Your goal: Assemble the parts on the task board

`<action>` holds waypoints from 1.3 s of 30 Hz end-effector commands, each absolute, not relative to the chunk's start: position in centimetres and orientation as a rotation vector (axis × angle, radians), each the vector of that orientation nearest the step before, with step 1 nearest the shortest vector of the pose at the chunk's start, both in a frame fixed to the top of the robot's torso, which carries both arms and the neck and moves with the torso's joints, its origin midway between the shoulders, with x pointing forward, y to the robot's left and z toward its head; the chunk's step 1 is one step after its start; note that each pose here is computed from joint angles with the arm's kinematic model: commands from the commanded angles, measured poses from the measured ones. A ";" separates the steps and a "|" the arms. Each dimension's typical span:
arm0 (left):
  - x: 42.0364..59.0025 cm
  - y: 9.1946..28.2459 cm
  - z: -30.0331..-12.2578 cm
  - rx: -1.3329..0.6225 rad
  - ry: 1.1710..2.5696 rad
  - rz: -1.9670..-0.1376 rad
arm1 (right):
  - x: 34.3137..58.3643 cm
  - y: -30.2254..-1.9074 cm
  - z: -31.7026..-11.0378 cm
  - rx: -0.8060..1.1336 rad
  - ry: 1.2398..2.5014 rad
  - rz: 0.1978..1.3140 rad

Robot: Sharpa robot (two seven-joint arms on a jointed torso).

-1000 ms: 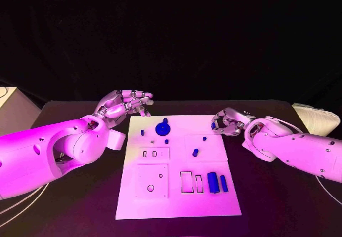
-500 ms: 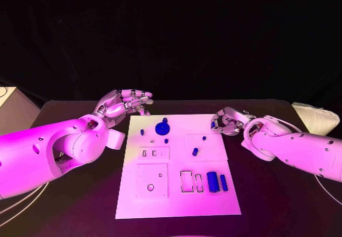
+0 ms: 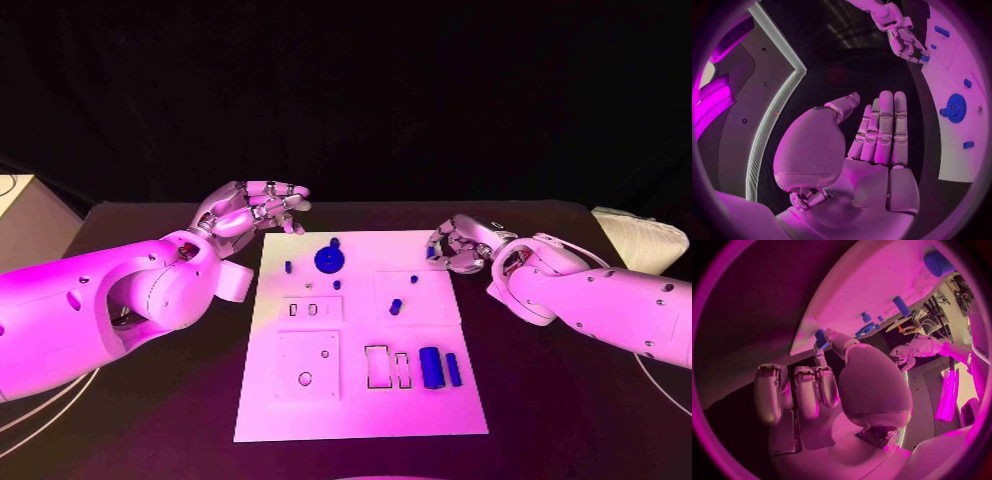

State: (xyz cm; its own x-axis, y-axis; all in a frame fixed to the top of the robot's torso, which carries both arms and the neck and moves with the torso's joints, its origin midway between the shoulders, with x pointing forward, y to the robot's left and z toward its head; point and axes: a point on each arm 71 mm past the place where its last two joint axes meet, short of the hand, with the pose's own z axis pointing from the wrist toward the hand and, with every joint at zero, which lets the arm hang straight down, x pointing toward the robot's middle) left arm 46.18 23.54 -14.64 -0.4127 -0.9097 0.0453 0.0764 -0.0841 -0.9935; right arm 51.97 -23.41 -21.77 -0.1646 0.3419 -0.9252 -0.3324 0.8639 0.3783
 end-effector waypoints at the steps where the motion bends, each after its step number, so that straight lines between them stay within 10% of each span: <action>1: 46.1 23.3 -14.6 -0.948 1.415 -1.626 | 51.9 -23.3 -21.4 0.036 1.580 0.584; 13: 46.3 23.5 -14.7 -0.953 1.413 -1.612 | 51.0 -21.5 -19.1 0.089 1.546 0.610; 22: 46.8 23.6 -15.0 -0.965 1.426 -1.571 | 49.0 -14.6 -17.4 0.033 1.619 0.708; 39: 47.1 23.1 -15.7 -0.941 1.534 -1.509 | 44.7 -5.7 -20.9 -0.094 1.728 0.760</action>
State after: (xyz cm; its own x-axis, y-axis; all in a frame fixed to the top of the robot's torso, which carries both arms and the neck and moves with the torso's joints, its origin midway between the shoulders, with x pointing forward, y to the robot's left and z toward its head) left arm 47.19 23.40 -15.55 -0.4004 -0.9164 -0.0036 0.0268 -0.0078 -0.9996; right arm 44.98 -5.92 -20.60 -0.3196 0.3695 -0.8726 -0.4426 0.7560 0.4822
